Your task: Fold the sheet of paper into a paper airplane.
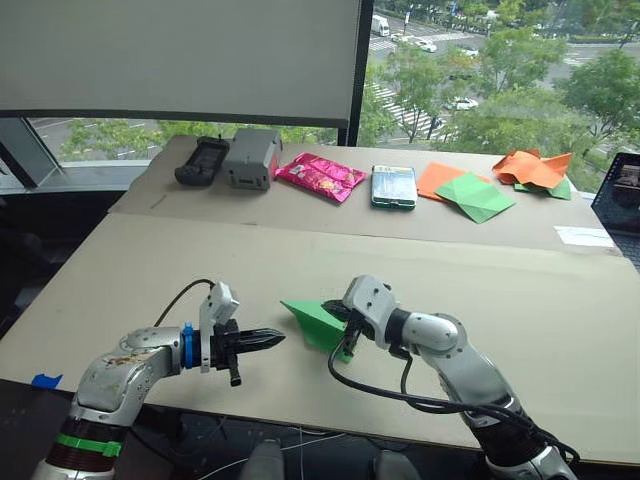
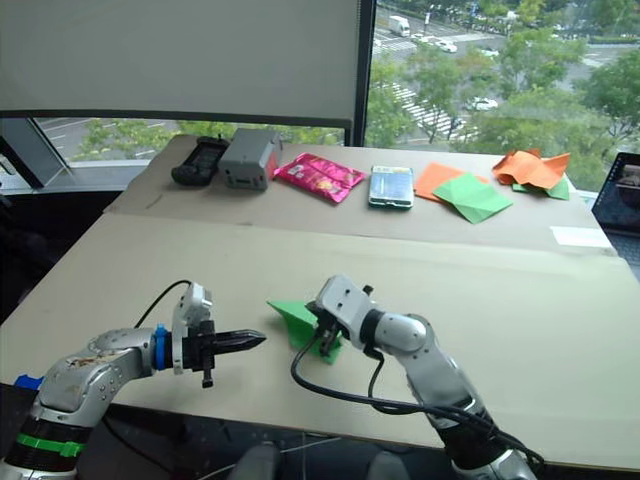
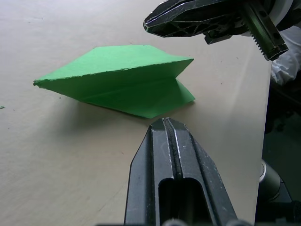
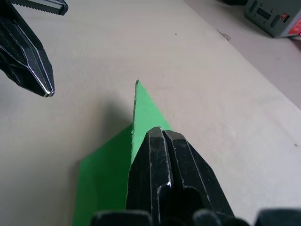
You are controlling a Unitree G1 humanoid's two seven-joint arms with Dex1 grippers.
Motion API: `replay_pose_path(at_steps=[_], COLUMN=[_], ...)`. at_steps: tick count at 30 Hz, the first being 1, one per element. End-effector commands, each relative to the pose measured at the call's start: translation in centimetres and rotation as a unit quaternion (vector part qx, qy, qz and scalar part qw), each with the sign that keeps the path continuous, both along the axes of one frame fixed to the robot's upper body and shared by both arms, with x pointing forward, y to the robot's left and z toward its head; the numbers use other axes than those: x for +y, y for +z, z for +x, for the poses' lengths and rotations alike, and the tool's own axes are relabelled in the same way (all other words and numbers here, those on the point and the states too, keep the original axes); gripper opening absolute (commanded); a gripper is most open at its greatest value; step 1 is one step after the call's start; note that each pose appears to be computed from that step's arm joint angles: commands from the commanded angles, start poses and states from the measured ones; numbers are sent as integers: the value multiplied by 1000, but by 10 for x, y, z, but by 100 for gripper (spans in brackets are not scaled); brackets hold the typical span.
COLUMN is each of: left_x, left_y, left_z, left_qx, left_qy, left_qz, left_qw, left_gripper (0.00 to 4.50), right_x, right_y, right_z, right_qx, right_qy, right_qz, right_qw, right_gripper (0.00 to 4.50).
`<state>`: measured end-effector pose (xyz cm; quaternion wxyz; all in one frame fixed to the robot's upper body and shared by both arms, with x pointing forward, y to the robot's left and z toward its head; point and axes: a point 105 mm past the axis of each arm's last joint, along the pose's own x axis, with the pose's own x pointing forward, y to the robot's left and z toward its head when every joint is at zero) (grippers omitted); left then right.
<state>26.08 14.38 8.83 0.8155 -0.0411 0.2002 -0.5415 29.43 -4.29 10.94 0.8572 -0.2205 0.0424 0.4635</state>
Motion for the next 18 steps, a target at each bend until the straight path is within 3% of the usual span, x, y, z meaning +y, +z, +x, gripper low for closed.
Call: replay_pose_path(at_steps=[1, 13, 18], left_x=[-3, -4, -14], left_y=[7, 17, 33], left_z=[-1, 1, 21], left_qx=[-18, -28, -54], left_qy=[-10, -6, 1], left_qz=[-1, -13, -37], left_qw=[1000, 1000, 998], left_gripper=[0, 0, 0], right_x=[6, 10, 10], right_y=[9, -14, -14], right_z=[-4, -16, -17], right_qx=[-19, 27, 31], right_qy=[15, 18, 14], right_qz=[-6, -20, -16], right_qw=[1000, 999, 999], right_gripper=[3, 3, 3])
